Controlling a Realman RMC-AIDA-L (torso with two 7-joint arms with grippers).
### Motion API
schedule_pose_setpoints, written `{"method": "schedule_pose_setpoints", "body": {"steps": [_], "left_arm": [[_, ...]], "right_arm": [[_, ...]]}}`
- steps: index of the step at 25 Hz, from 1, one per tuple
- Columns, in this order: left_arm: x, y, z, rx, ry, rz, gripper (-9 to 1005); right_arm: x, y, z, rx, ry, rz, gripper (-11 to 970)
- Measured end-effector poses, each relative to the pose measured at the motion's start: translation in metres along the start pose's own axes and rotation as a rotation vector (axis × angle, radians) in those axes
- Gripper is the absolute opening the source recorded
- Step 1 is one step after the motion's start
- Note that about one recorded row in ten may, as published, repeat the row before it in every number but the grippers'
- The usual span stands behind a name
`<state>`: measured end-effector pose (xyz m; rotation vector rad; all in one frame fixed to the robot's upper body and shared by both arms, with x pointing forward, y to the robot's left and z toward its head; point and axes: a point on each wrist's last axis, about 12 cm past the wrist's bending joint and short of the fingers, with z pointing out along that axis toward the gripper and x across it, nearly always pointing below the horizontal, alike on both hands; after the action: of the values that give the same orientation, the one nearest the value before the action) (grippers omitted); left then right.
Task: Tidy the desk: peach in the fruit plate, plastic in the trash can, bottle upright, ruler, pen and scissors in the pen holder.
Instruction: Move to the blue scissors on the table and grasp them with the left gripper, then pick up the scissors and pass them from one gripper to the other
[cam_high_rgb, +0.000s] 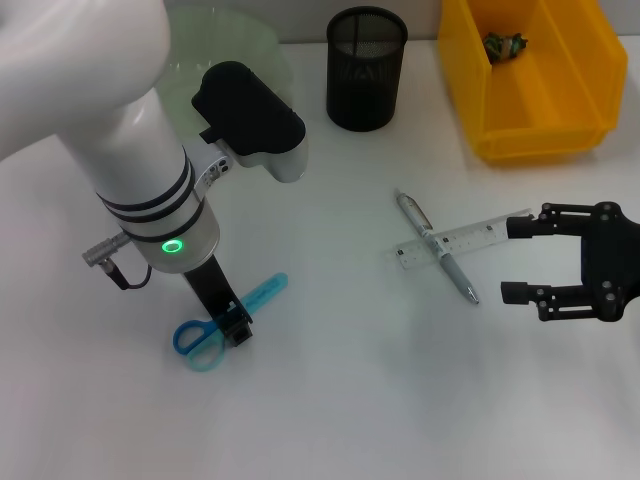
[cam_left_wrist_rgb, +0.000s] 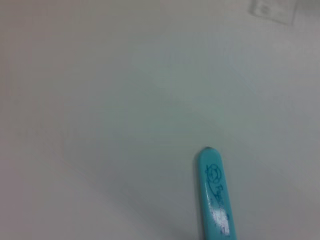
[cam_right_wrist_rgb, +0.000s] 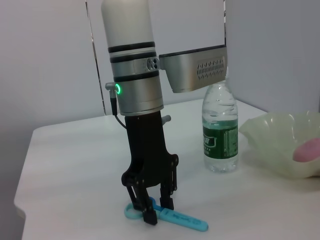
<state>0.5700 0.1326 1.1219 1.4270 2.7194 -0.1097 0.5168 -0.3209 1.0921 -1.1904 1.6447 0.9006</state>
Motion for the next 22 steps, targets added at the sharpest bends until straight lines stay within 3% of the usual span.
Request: {"method": "schedule_pose_setpoints", "body": {"steps": [16,22], "left_arm": [[0.001,0.0,0.0,0.003,0.0,-0.003,267],[-0.006,0.003,-0.016,0.009,-0.076,-0.012,262]], "right_arm": [[0.0,0.001,-0.001,-0.004,0.0,0.001,760],[0.0,0.001,-0.001,-0.002,-0.001,0.001,759]]}}
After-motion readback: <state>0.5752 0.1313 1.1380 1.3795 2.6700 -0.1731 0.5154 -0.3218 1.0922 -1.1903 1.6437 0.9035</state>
